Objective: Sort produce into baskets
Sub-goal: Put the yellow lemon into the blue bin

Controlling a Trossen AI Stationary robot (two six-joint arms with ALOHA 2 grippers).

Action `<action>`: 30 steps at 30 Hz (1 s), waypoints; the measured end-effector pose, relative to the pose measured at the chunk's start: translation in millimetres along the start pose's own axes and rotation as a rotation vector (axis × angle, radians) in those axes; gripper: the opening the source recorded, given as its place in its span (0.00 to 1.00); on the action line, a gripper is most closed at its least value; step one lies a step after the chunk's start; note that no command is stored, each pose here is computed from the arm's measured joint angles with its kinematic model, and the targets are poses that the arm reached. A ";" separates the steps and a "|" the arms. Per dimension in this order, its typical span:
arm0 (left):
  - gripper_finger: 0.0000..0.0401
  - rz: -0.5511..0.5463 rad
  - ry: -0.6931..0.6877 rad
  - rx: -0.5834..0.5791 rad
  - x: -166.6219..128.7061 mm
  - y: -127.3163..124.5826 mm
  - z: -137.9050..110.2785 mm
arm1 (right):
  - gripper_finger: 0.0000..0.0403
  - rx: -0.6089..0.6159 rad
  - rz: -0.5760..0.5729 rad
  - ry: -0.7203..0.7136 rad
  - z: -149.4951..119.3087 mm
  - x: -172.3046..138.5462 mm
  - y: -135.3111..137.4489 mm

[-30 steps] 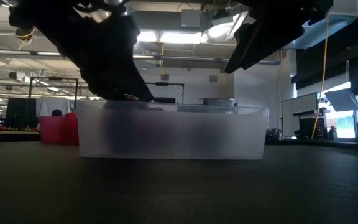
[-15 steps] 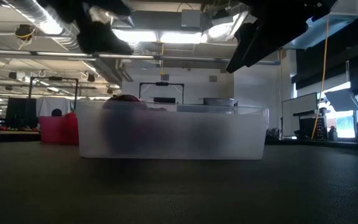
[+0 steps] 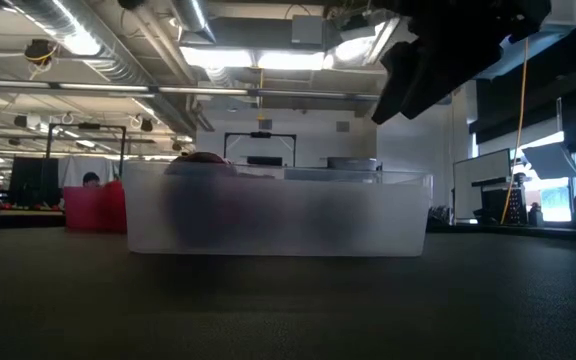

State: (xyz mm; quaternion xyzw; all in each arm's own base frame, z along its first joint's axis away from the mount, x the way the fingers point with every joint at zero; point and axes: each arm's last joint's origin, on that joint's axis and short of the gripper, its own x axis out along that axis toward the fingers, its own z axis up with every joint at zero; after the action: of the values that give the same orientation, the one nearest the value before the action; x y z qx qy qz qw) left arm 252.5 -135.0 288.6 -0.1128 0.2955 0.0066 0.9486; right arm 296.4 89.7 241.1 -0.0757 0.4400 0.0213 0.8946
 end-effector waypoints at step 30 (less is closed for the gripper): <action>0.86 0.034 1.224 -0.274 -27.0 -96.3 -143.0 | 0.75 -0.062 -0.002 0.036 -3.5 -0.1 -0.3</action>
State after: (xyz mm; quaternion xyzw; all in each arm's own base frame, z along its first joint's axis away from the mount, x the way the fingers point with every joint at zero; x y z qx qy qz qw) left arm 157.9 -258.5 209.6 -0.2120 0.7835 -0.0064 0.5841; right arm 293.7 88.9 239.1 -0.1041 0.4549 0.0327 0.8838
